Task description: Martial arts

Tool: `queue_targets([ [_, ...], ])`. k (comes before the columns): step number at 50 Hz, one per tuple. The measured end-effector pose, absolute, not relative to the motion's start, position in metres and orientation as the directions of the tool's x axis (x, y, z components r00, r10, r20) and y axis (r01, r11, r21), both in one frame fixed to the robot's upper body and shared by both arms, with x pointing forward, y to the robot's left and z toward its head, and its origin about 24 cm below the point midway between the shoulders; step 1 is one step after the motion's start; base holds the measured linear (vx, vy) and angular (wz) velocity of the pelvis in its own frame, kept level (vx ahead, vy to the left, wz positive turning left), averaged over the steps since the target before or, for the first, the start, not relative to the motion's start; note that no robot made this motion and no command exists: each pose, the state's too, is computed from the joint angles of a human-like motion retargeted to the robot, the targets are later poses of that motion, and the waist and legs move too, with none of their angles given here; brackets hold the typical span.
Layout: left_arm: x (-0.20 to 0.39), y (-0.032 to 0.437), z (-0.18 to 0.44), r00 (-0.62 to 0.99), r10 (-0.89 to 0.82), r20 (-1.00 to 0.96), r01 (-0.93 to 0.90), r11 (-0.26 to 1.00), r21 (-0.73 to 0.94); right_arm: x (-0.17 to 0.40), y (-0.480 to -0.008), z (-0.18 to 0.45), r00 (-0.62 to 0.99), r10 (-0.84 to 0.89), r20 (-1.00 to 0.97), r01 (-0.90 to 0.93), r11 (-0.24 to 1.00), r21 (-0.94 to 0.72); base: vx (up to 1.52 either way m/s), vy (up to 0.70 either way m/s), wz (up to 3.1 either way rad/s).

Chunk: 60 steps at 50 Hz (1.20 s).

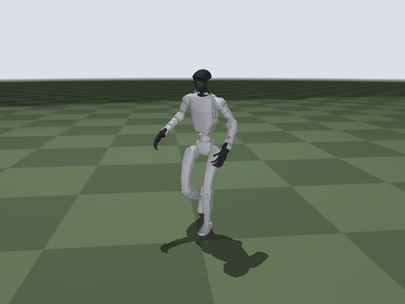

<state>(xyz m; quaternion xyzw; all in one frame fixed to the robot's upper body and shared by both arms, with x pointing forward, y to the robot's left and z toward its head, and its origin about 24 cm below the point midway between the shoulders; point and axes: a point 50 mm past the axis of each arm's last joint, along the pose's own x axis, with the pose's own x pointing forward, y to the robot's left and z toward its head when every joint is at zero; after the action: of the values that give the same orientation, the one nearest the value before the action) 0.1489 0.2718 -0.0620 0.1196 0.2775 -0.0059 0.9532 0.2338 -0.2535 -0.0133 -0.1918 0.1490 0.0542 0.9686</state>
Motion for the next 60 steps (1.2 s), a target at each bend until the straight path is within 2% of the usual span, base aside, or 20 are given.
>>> queue_targets([
  [8,0.127,0.271,-0.086,0.781,0.139,-0.609,-0.03,0.982,0.186,0.245,-0.249,0.012,0.986,0.024,-0.163,-0.082,0.93,-0.359,-0.44,-0.15,0.13],
  [15,0.124,0.261,-0.093,0.777,0.089,-0.623,-0.018,0.993,0.119,0.253,-0.251,0.02,0.994,-0.008,-0.108,-0.026,0.951,-0.308,-0.51,-0.15,0.16],
  [23,0.119,0.252,-0.091,0.766,-0.043,-0.641,0.124,0.989,0.081,0.237,-0.258,-0.01,0.965,-0.028,-0.26,-0.047,0.959,-0.279,-0.46,-0.08,-0.03],
  [32,0.161,0.238,-0.074,0.824,-0.146,-0.547,0.247,0.962,0.116,0.212,-0.293,-0.044,0.881,-0.174,-0.44,0.012,0.937,-0.348,-0.41,-0.04,0.29],
  [40,0.226,0.213,-0.031,0.922,-0.219,-0.32,0.292,0.935,0.201,0.185,-0.325,-0.066,0.768,-0.32,-0.554,0.096,0.914,-0.395,-0.41,0.07,0.68],
  [50,0.271,0.192,0.031,0.956,-0.289,-0.042,0.284,0.882,0.377,0.166,-0.327,-0.076,0.736,-0.286,-0.614,0.045,0.925,-0.378,-0.32,0.15,0.4],
  [55,0.271,0.197,0.033,0.962,-0.271,-0.031,0.258,0.864,0.433,0.156,-0.332,-0.076,0.728,-0.293,-0.619,0.028,0.916,-0.401,-0.09,0.08,0.17],
  [60,0.262,0.211,0.013,0.968,-0.216,-0.126,0.25,0.869,0.428,0.135,-0.347,-0.078,0.681,-0.359,-0.639,0.076,0.902,-0.426,0.09,-0.01,0.08],
])
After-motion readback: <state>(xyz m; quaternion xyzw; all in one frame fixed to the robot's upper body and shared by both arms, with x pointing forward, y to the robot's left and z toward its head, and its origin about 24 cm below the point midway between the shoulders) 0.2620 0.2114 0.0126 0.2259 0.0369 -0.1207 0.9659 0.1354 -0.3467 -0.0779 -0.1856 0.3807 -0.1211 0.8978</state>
